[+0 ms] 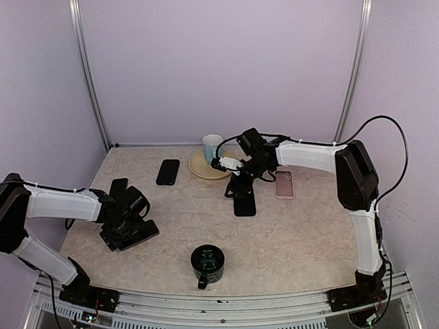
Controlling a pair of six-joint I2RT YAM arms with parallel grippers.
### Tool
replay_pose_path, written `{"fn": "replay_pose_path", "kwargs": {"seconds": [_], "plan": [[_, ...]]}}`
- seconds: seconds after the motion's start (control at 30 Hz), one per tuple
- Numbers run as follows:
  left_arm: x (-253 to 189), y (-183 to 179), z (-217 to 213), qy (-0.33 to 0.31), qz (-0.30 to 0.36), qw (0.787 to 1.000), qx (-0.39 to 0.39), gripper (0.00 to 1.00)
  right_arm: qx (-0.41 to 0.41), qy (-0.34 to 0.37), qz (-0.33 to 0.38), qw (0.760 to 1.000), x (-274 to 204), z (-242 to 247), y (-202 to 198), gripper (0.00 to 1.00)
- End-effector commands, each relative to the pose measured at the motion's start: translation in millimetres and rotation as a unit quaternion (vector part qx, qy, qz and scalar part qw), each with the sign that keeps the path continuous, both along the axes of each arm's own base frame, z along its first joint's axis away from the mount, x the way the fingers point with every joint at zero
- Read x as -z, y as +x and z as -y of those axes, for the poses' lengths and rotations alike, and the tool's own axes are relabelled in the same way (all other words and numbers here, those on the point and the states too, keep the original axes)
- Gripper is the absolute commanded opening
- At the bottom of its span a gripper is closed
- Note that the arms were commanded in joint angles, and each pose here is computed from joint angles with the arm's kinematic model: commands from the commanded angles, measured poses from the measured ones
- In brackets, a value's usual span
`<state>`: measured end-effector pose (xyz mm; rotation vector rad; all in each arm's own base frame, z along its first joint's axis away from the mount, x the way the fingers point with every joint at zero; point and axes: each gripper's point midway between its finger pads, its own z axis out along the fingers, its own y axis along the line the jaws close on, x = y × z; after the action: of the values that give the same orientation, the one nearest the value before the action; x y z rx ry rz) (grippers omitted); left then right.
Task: Put the phone into the phone case
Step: Move the phone to the center of the board.
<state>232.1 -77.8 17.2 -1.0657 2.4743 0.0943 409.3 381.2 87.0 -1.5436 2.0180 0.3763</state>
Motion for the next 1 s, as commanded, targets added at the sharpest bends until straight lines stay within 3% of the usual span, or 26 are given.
{"fn": "replay_pose_path", "kwargs": {"seconds": [0.0, 0.43, 0.67, 0.97], "plan": [[0, 32, 28, -0.014, 0.028, 0.998, 0.053, 0.99, 0.049, 0.02, -0.002, 0.999, -16, 25, 19, 0.8], [-10, 88, 91, -0.035, 0.067, 0.987, 0.139, 0.99, 0.161, 0.037, -0.041, 0.985, -17, 86, 59, 0.79], [-12, 115, 106, -0.006, 0.08, 0.98, 0.181, 0.99, 0.125, 0.021, -0.056, 0.99, -13, 88, 61, 0.77], [-34, 121, 102, -0.004, 0.104, 0.976, 0.192, 0.99, 0.075, 0.006, -0.068, 0.995, -2, 77, 66, 0.72]]}}
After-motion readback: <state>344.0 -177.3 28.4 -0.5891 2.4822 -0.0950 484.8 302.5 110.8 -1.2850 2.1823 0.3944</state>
